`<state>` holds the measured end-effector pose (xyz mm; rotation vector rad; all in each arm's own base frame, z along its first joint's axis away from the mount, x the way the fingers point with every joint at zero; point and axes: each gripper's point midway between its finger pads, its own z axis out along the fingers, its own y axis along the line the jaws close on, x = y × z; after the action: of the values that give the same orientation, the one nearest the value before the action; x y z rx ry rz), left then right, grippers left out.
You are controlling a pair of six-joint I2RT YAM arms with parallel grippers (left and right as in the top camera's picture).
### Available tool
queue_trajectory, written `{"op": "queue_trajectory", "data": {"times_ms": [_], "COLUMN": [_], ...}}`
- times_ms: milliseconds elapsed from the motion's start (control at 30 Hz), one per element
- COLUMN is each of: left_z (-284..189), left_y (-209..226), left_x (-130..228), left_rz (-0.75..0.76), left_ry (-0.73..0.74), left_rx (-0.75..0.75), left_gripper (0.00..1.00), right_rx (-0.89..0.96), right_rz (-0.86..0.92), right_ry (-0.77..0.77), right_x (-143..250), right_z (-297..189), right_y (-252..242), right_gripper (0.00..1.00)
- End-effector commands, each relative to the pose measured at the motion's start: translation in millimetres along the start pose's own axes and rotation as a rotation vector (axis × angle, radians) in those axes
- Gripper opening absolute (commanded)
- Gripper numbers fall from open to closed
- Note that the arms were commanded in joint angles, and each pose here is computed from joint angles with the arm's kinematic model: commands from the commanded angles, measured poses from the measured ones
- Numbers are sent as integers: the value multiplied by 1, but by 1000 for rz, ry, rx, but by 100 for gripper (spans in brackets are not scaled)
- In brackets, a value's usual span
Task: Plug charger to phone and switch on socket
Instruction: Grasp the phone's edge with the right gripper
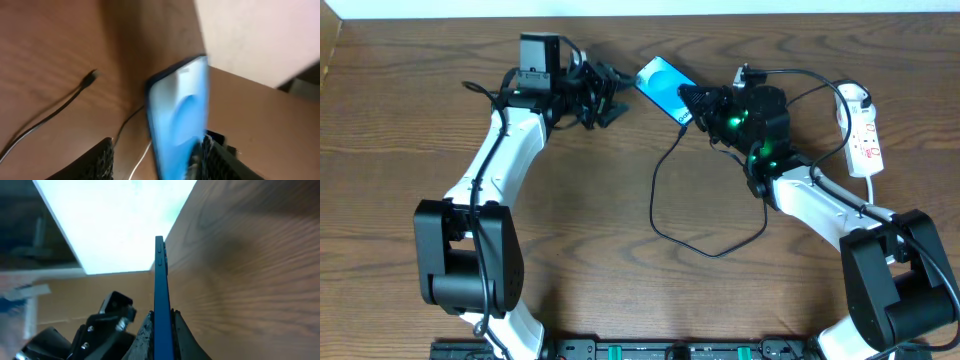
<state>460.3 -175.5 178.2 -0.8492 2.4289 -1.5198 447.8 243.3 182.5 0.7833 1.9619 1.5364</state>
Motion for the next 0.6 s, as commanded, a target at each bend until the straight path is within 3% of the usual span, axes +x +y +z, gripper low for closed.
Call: {"op": "queue_trajectory", "data": {"times_ms": [0, 567], "left_z": [-6, 3], "left_y": [-27, -45], "left_x": [5, 13], "left_rz": [71, 109], "left_ry": [21, 21], "left_rx": [76, 124], "left_gripper": [55, 55], "right_rx": [-55, -134], "right_rz": [125, 187], "right_ry": [16, 30], "right_x": [1, 11], "right_z": [0, 2], "right_y": [19, 43], "right_gripper": [1, 1]}}
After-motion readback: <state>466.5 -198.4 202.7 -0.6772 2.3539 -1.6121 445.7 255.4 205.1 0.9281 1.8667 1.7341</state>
